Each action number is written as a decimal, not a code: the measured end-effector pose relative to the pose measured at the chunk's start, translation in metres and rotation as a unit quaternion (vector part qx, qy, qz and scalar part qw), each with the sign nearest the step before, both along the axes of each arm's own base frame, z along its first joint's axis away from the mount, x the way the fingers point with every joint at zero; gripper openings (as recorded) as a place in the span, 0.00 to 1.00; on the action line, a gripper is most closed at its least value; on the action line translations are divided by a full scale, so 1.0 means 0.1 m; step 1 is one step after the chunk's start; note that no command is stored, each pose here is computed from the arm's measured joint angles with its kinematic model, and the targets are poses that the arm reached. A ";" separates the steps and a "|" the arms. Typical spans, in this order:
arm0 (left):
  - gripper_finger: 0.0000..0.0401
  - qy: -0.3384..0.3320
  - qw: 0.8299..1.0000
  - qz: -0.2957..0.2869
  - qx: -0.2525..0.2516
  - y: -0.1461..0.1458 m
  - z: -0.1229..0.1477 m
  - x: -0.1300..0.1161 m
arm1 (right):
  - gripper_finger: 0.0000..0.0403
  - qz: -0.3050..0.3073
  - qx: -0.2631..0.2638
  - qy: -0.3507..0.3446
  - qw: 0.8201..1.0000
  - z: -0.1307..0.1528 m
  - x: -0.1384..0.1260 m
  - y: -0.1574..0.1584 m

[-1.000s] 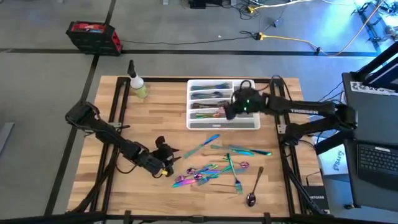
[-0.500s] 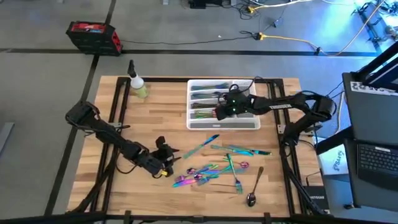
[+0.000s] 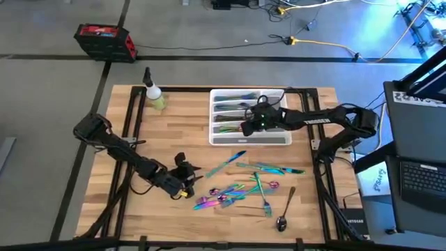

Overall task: Sort silverware
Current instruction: Put the blue teaspoon on the white silverware tray

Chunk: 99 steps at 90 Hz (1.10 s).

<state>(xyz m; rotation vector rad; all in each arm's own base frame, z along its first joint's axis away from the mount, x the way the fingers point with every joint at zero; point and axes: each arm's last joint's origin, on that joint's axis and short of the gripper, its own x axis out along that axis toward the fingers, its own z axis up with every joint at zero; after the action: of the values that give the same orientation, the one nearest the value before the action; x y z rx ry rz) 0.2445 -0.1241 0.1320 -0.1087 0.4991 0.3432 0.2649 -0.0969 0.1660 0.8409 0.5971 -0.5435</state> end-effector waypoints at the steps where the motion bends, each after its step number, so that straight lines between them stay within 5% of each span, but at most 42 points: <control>1: 0.38 0.000 1.000 0.000 0.000 0.00 0.00 0.00 | 0.32 0.000 -0.003 -0.002 1.000 0.01 0.00 0.00; 26: 0.38 0.001 1.000 0.001 0.004 0.02 0.00 0.01 | 0.49 -0.001 -0.132 0.010 0.991 0.29 -0.08 0.22; 38: 0.38 0.002 1.000 -0.001 0.002 0.01 0.00 0.01 | 0.49 0.082 -0.177 -0.016 0.981 0.46 -0.05 0.52; 62: 0.38 0.004 1.000 -0.005 0.004 0.01 0.00 0.01 | 0.49 0.375 -0.279 -0.016 0.884 0.40 0.07 1.53; 99: 0.38 0.020 0.999 -0.043 -0.012 -0.01 -0.01 0.01 | 0.49 0.472 -0.311 -0.001 0.825 -0.24 0.63 2.03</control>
<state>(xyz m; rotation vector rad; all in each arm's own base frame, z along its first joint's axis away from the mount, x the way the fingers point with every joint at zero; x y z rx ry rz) 0.2457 -0.1251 0.1313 -0.1038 0.5453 0.2565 0.3276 0.1065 0.1415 -0.1339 0.6946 0.1942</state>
